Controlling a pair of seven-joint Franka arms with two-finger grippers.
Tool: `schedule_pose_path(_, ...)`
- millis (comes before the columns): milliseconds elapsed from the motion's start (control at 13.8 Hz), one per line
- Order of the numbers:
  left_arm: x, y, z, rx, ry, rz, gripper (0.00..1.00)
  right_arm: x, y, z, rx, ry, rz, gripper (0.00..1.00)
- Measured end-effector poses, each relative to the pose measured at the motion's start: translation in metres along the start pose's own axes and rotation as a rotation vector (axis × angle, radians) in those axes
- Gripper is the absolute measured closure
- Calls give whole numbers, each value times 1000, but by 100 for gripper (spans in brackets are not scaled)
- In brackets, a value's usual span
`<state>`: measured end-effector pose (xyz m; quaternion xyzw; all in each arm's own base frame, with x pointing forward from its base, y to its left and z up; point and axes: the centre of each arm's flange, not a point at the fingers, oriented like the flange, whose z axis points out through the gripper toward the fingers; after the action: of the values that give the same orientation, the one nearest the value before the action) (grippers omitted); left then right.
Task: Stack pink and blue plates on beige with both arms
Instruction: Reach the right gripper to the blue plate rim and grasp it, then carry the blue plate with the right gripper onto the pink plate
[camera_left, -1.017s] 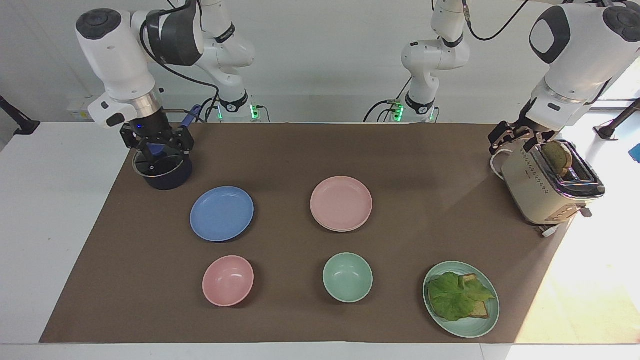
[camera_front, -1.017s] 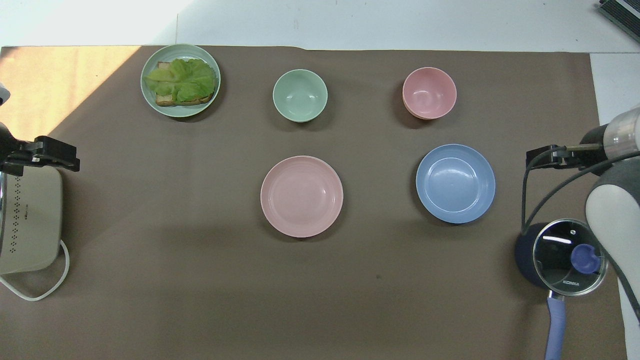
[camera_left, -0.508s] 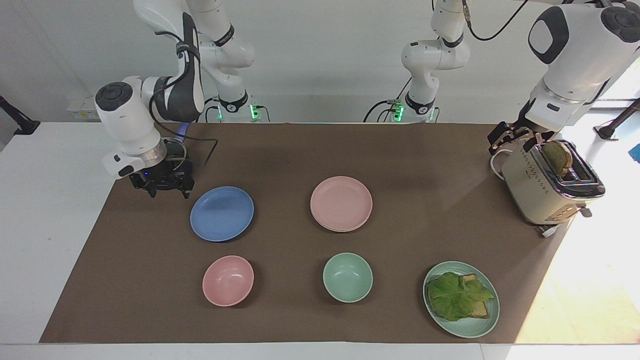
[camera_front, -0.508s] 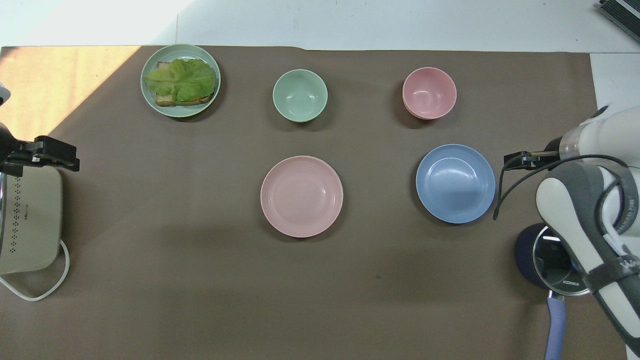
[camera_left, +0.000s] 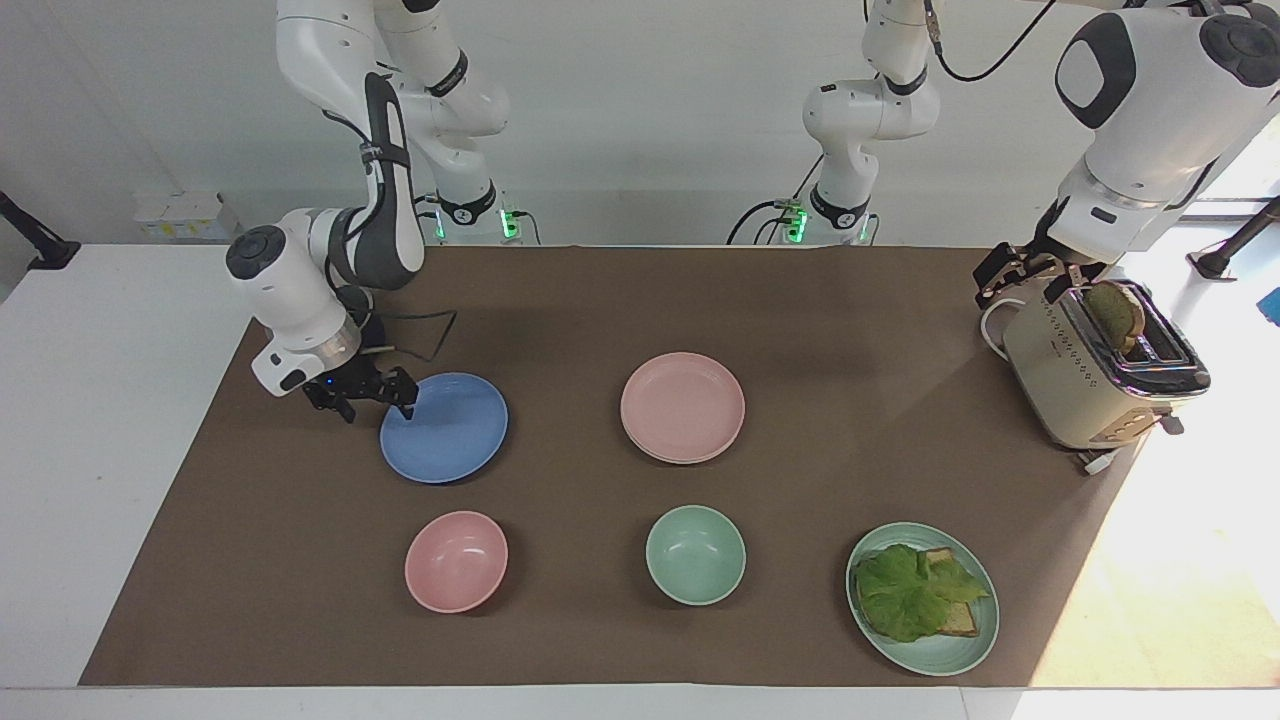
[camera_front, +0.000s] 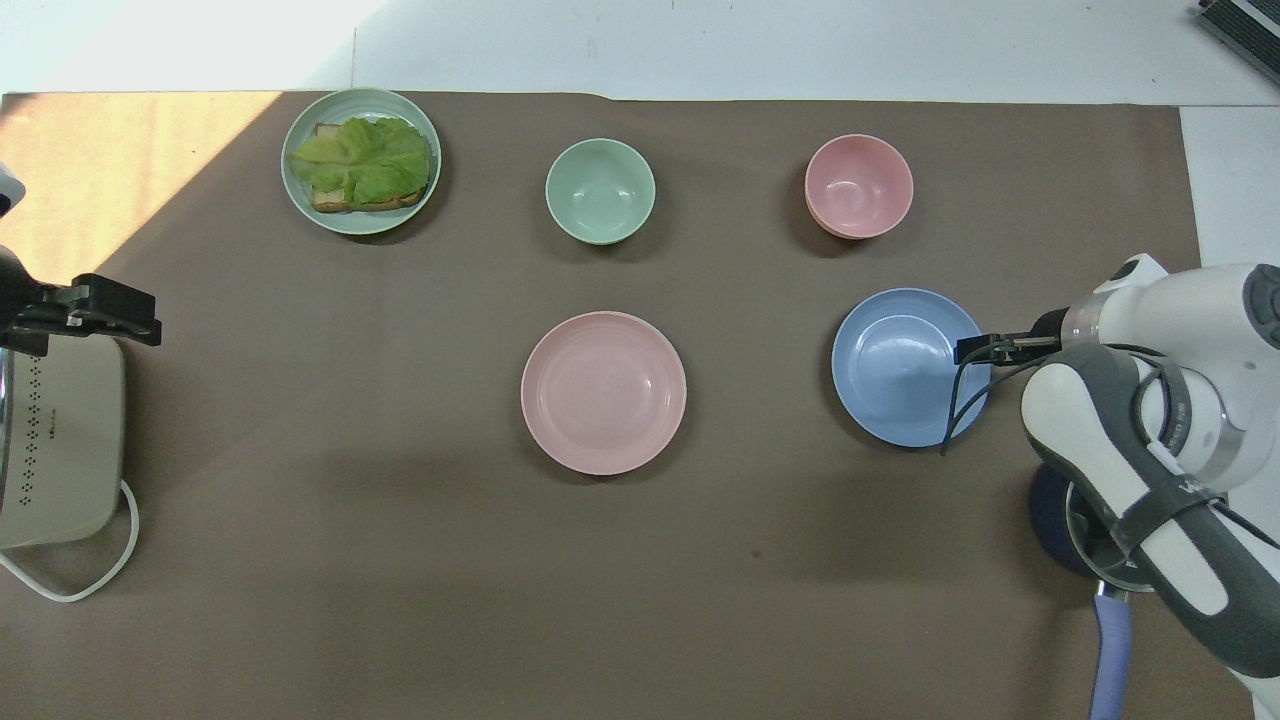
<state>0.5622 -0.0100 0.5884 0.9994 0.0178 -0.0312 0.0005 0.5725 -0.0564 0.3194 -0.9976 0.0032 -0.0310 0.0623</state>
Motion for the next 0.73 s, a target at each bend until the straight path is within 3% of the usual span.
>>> schedule_pose_path(73,0,0,0,0,0,-6,0,0,5,8,7,0,-2,4)
schedule_pose_path(218,0,0,0,0,0,-12,0,0,8,14,11,-5,2,26)
schedule_pose_path(291,0,0,0,0,0,-13,0,0,8,14,20,-3,12,26)
schedule_pose_path(363,0,0,0,0,0,-14,0,-1,8,14,38,0,31,32)
schedule_pose_path(726,0,0,0,0,0,-15,0,-5,7,20,87,-2,69,92)
